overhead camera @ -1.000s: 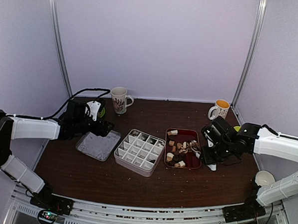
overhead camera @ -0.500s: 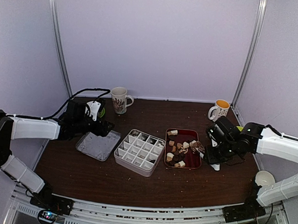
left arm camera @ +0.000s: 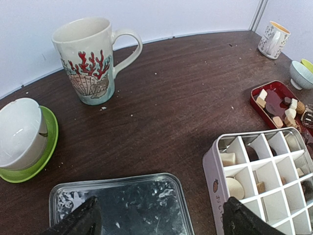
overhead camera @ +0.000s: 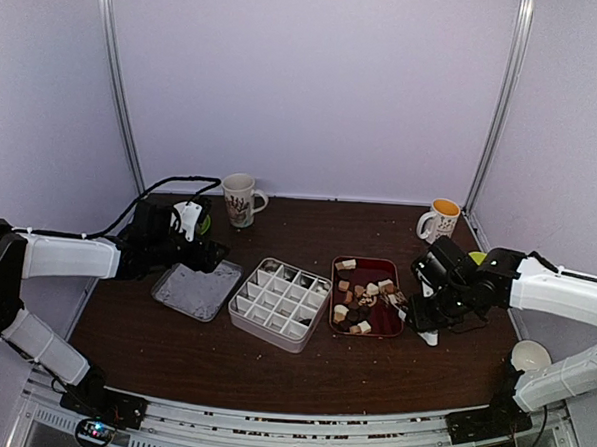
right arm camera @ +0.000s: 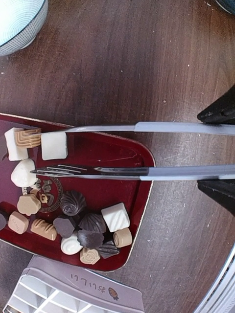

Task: Pack the chocolate
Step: Pick up the fake chocolate from the plate.

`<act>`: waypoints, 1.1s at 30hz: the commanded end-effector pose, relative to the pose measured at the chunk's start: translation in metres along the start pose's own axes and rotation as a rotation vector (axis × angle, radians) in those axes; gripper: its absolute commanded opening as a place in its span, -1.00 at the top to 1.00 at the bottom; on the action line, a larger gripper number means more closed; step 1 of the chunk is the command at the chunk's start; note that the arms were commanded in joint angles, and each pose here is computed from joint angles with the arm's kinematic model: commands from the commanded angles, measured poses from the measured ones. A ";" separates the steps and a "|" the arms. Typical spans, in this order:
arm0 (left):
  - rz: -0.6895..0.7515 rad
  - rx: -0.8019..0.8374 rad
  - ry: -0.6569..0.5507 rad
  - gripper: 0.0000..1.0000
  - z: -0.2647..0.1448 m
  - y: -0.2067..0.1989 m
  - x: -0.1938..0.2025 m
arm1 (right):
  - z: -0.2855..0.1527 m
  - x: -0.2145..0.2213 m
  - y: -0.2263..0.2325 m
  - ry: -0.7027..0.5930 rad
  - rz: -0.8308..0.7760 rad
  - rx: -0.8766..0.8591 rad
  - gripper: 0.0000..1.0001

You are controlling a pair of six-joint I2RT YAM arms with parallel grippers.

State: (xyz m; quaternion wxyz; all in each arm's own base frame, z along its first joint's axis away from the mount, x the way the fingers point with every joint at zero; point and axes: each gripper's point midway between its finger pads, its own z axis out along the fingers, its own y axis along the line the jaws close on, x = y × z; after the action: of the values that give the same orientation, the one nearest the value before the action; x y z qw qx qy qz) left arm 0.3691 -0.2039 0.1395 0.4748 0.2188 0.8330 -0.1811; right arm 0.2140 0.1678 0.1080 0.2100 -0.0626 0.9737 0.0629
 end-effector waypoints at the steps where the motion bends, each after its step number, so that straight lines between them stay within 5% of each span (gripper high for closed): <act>1: 0.022 0.004 -0.044 -0.76 -0.004 -0.003 -0.018 | 0.003 -0.003 0.007 -0.003 0.012 -0.038 0.27; 33: 0.028 0.004 -0.067 -0.75 -0.009 -0.004 -0.022 | -0.026 -0.024 0.025 -0.122 -0.011 -0.166 0.47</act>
State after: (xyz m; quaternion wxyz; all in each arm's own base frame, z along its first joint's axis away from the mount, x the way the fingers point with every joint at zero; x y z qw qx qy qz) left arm 0.3687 -0.2037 0.1470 0.4828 0.2184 0.8281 -0.1826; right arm 0.2160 0.1844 0.1320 0.2414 -0.0808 0.9589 0.1249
